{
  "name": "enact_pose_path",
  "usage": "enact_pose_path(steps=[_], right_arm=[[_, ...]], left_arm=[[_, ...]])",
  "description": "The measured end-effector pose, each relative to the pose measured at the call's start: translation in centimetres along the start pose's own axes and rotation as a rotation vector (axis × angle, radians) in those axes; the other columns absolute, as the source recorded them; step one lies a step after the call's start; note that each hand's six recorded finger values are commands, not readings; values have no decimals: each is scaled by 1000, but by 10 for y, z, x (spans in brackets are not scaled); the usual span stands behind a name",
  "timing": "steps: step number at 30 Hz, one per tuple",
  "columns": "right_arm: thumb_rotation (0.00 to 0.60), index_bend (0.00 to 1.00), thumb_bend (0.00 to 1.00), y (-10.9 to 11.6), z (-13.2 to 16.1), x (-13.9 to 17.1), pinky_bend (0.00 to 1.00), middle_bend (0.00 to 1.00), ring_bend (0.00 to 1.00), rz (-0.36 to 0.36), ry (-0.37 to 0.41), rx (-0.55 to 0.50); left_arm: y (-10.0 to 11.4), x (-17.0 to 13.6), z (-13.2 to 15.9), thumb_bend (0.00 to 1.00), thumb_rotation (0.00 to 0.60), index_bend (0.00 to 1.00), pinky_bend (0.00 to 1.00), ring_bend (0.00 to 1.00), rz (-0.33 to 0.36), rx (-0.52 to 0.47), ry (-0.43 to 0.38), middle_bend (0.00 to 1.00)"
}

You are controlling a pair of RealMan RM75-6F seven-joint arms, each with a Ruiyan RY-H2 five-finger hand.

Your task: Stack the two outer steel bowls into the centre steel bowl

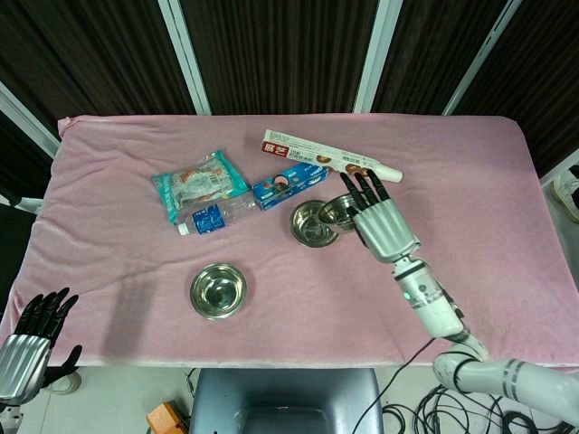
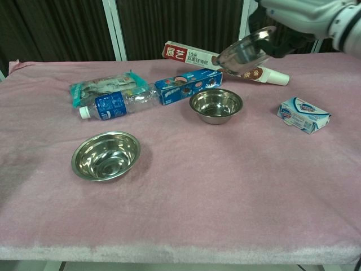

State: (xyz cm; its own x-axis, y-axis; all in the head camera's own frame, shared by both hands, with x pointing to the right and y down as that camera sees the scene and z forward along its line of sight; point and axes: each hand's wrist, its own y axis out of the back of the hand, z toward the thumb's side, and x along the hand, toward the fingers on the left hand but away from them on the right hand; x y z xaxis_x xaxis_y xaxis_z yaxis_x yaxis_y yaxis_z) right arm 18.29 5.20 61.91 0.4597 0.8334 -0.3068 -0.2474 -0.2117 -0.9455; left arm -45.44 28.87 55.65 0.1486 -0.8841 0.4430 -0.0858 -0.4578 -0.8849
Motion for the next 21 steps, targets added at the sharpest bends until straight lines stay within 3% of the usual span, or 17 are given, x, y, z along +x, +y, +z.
enact_pose_path(steps=[4,10,17,21], right_arm=[[600,689,622,-9,24,-27,0,42,0,12,3,52],[600,659,615,-41,48,-52,0,43,0,65,-5,113],[600,503,435,-82,63,-53,0,46,0,156,29,103],[600,320,371,-88,63,-42,0,27,0,167,56,71]], left_arm=[[-1,1,-1,359,600,0,43,0,-6,0,3,0],[-4,3,0,359,600,0,42,0,-21,9,1,0],[-8,4,3,358,600,0,43,0,-40,17,-5,0],[-9,3,6,358,600,0,42,0,-40,17,-16,0]])
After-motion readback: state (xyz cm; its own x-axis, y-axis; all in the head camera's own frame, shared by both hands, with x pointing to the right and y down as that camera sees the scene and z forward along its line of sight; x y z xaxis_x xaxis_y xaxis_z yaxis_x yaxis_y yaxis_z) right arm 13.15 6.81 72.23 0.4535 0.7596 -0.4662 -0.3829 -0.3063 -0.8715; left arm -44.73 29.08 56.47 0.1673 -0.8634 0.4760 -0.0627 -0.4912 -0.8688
